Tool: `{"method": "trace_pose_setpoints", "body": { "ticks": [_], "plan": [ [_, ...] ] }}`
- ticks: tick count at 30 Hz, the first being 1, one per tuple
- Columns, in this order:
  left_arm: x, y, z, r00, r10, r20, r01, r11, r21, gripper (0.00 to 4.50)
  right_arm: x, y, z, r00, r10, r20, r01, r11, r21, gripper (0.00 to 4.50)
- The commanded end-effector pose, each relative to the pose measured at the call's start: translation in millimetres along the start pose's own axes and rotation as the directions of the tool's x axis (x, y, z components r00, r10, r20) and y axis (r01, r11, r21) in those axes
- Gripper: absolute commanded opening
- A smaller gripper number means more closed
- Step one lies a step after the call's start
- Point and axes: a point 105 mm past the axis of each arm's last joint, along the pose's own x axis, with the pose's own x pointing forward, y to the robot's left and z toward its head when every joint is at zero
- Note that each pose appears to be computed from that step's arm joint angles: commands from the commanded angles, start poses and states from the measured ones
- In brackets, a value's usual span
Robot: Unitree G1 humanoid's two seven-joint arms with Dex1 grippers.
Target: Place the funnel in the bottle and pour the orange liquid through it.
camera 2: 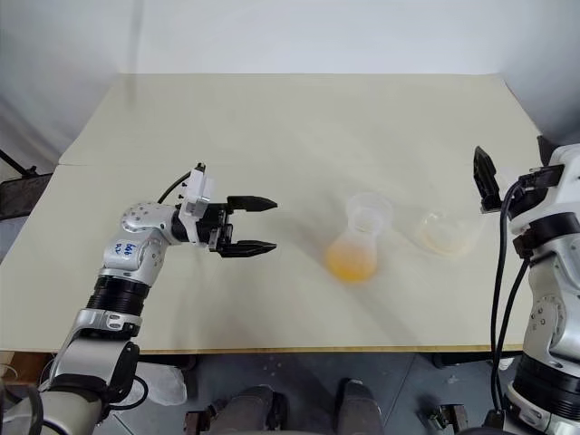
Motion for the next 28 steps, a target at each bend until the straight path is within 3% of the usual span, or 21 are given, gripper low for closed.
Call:
{"method": "trace_pose_setpoints", "body": {
  "ticks": [1,7,17,22,28],
  "plan": [
    [0,1,2,1.0,0.026,-0.007,-0.026,1.0,0.006,4.5,0,4,36,0.994,0.051,0.1,-0.046,0.997,-0.057,4.48],
    [-10,-6,1,1.0,0.01,0.001,-0.01,1.0,0.02,4.5,-19,33,63,0.949,0.29,0.121,-0.282,0.956,-0.079,4.48],
    [-48,-8,-10,0.994,0.095,-0.051,-0.096,0.995,-0.02,4.5,-106,79,30,0.791,0.595,-0.144,-0.597,0.802,0.033,4.48],
    [-70,-14,-23,0.988,0.133,-0.08,-0.136,0.99,-0.045,4.5,-133,78,-1,0.794,0.578,-0.188,-0.565,0.816,0.122,4.48],
    [-74,-17,-19,0.989,0.137,-0.061,-0.14,0.989,-0.04,4.5,-147,77,-23,0.762,0.597,-0.251,-0.581,0.801,0.142,4.48]
  ]
}}
